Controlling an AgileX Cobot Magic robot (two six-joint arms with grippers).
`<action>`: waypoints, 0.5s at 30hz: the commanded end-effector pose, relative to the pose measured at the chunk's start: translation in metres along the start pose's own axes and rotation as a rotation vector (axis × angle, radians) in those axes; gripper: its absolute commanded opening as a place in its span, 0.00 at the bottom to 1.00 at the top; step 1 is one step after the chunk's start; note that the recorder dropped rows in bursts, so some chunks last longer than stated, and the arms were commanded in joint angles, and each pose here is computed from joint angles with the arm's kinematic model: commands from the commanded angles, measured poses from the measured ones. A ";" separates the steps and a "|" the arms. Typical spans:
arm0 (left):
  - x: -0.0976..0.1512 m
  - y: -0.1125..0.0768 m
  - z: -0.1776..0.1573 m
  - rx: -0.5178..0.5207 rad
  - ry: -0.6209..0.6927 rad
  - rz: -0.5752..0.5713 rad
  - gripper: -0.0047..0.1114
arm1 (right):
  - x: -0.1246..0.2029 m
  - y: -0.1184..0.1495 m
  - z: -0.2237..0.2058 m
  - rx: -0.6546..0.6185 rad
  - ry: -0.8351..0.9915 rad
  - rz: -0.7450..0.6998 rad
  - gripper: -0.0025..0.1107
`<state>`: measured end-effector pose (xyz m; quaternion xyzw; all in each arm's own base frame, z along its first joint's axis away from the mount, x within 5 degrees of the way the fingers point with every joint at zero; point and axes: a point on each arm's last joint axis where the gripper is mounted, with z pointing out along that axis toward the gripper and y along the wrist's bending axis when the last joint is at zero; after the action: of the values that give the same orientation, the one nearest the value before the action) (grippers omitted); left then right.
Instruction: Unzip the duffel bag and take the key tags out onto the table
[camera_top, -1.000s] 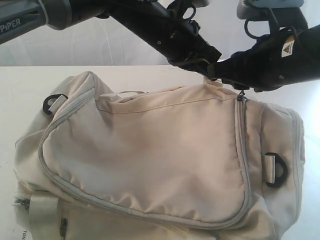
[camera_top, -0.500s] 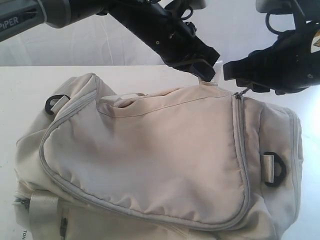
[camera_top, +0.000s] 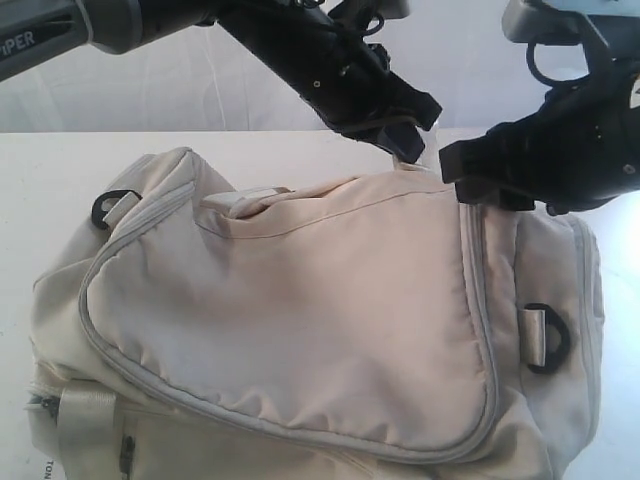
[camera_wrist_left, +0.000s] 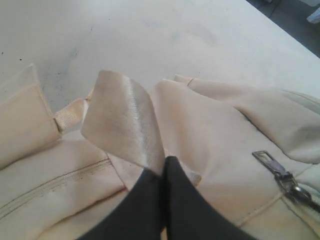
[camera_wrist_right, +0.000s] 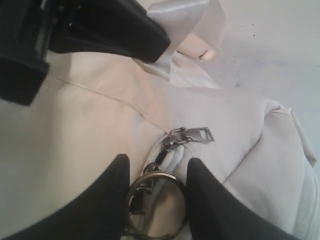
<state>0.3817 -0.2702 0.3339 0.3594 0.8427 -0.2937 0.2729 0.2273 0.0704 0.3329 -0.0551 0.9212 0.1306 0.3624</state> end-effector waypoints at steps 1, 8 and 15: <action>-0.008 -0.002 -0.013 -0.033 -0.052 0.007 0.04 | 0.002 0.002 -0.014 -0.017 -0.001 -0.026 0.22; -0.011 -0.001 -0.014 -0.047 -0.084 0.008 0.04 | 0.009 0.003 -0.027 -0.021 0.032 -0.057 0.22; -0.011 0.003 -0.014 -0.088 -0.092 -0.010 0.04 | 0.017 0.004 -0.041 -0.027 0.053 -0.062 0.22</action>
<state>0.3855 -0.2705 0.3363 0.3438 0.8434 -0.2891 0.2949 0.1966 0.0650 0.3464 -0.0840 0.9262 0.1313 0.3433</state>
